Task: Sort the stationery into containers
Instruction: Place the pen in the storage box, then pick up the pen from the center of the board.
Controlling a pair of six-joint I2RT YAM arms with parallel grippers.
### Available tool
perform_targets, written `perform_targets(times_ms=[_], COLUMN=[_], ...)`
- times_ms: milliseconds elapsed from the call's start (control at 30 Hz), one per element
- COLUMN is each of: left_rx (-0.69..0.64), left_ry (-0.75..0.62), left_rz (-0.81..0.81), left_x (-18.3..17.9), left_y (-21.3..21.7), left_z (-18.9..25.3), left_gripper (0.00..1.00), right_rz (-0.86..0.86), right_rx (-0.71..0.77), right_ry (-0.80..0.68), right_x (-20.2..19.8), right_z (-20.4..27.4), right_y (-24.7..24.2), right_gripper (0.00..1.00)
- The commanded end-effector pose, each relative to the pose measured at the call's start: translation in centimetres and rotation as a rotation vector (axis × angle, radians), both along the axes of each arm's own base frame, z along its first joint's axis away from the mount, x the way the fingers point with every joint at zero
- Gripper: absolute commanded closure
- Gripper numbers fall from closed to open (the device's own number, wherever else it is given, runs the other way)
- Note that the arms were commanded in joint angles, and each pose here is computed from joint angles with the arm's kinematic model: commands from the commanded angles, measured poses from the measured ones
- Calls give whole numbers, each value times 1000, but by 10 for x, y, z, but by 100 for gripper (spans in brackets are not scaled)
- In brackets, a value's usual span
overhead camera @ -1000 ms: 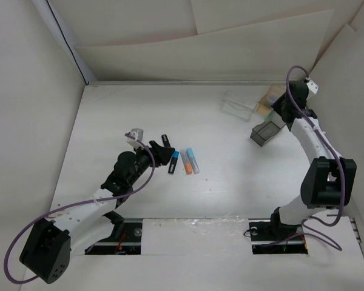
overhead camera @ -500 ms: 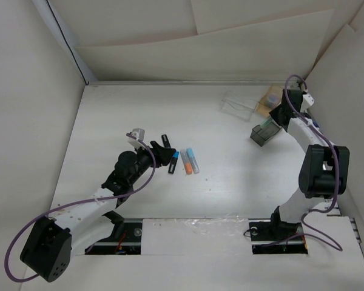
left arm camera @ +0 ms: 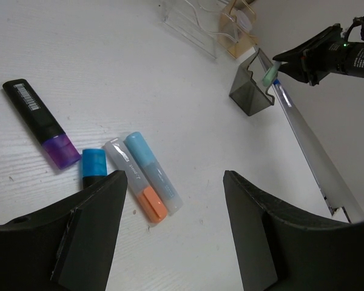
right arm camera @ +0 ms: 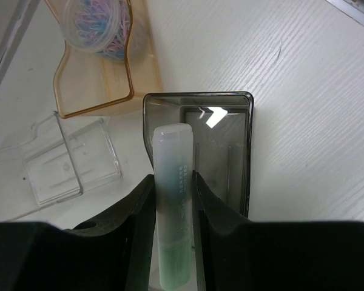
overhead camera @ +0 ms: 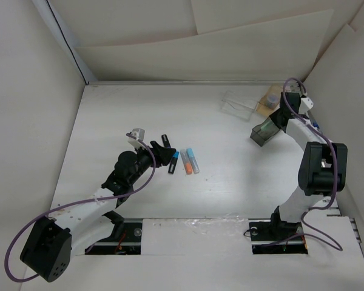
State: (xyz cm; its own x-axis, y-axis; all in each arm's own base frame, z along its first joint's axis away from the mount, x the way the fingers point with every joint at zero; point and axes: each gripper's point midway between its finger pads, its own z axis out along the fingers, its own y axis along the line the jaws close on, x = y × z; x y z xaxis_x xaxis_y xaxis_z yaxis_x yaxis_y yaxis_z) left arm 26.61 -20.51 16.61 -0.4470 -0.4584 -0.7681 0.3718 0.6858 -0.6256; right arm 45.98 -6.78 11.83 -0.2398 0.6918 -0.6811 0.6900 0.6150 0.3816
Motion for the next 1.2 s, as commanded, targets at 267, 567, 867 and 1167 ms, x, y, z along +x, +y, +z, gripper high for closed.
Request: perform_targets(times_ms=[267, 567, 867, 1167], left_rx=[-50, -49, -49, -44], left_ry=[-85, -85, -81, -68], left_rz=[-16, -7, 68, 141], left_x=[5, 6, 9, 13], left_y=[-7, -6, 7, 20], left_z=[35, 35, 32, 29], left_gripper=[38, 38, 42, 64], right_rz=[-35, 86, 894, 1231], right_rx=[-22, -128, -165, -301], right_ry=[-42, -98, -15, 154], right_x=[4, -1, -37, -115], right_z=[8, 60, 29, -37], right_y=[-10, 20, 251, 365], right_gripper=[57, 33, 100, 43])
